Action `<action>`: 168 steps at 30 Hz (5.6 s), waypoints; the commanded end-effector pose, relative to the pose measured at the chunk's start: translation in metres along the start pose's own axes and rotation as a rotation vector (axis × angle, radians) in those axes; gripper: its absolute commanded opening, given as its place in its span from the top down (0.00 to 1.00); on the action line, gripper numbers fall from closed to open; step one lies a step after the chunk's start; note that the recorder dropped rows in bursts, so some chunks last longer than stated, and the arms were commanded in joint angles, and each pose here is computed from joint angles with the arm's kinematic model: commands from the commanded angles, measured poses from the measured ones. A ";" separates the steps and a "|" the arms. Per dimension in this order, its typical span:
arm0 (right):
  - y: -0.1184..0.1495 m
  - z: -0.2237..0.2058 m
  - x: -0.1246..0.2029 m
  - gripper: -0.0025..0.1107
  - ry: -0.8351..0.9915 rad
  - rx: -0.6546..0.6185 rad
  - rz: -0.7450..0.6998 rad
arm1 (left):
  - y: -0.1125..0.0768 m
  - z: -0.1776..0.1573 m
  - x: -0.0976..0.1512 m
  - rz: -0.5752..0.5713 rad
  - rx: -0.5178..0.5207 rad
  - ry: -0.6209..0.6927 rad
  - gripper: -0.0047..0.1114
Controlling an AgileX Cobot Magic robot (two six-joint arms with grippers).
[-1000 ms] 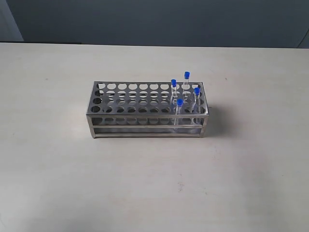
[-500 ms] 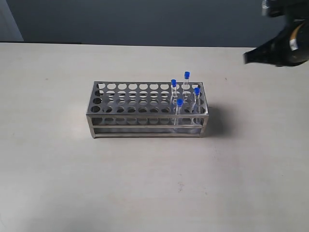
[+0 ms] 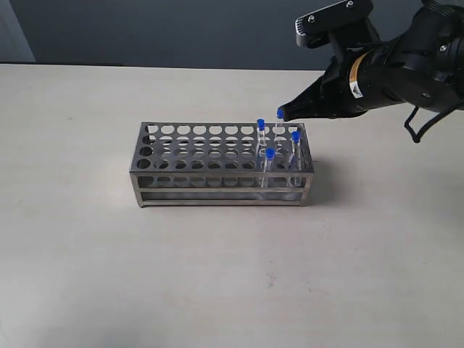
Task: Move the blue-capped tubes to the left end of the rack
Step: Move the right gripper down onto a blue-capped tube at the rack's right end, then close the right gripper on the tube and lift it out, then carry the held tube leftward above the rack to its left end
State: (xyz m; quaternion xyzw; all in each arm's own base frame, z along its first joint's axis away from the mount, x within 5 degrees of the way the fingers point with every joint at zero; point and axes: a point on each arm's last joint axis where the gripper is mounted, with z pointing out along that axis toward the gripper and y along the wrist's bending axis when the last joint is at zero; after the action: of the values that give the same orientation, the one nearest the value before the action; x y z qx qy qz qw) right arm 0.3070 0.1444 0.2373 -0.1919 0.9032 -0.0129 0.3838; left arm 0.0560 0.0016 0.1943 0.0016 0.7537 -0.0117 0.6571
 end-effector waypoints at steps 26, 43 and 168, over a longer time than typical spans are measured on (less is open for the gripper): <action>0.040 0.023 0.014 0.74 0.073 -0.058 -0.102 | 0.000 0.000 0.000 -0.004 0.008 -0.006 0.96; 0.038 0.023 0.013 0.58 0.063 -0.030 -0.091 | 0.000 0.000 0.000 -0.004 0.008 -0.006 0.96; 0.179 0.033 -0.081 0.99 -0.360 -0.321 -0.328 | -0.001 0.000 0.001 -0.006 0.008 -0.006 0.96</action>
State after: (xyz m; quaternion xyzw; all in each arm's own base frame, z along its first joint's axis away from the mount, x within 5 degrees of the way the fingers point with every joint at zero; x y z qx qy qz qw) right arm 0.3215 0.3438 0.2390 -0.4060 0.7554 0.1092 0.5026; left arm 0.0560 0.0016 0.1943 0.0016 0.7537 -0.0117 0.6571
